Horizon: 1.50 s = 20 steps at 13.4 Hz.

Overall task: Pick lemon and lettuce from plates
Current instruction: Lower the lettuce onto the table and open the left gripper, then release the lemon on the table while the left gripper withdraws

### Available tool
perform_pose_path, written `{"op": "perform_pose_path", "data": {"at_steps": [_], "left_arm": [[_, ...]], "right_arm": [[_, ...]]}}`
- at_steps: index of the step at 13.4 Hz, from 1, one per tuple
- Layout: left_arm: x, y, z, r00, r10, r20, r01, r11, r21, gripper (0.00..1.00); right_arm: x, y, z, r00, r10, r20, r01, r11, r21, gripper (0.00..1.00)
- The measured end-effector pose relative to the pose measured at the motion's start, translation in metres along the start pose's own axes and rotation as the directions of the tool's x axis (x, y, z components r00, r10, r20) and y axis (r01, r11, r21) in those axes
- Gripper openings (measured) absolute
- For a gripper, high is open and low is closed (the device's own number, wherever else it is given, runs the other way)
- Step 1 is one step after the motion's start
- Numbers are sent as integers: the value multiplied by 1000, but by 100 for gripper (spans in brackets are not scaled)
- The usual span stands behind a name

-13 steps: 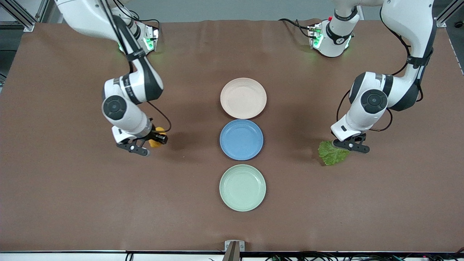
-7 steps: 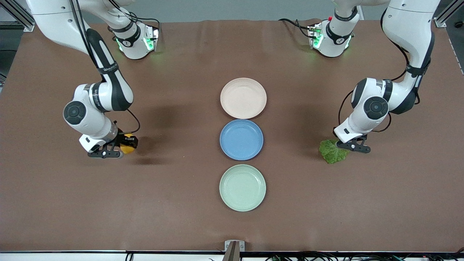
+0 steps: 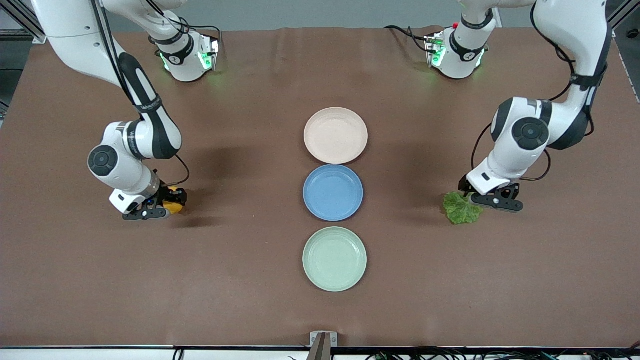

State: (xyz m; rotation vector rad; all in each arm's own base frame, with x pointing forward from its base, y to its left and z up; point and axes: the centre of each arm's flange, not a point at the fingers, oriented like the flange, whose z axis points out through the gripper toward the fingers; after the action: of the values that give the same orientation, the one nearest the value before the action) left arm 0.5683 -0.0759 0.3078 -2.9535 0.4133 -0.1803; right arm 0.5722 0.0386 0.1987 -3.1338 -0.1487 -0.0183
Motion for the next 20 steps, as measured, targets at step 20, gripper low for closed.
{"op": "perform_pose_path", "data": {"at_steps": [20], "left_arm": [[30,-86,-308,976,-205,75,207,978,-19,100]], "right_arm": [[72,35,-178,983,26,180,-32,999,30,100]]}}
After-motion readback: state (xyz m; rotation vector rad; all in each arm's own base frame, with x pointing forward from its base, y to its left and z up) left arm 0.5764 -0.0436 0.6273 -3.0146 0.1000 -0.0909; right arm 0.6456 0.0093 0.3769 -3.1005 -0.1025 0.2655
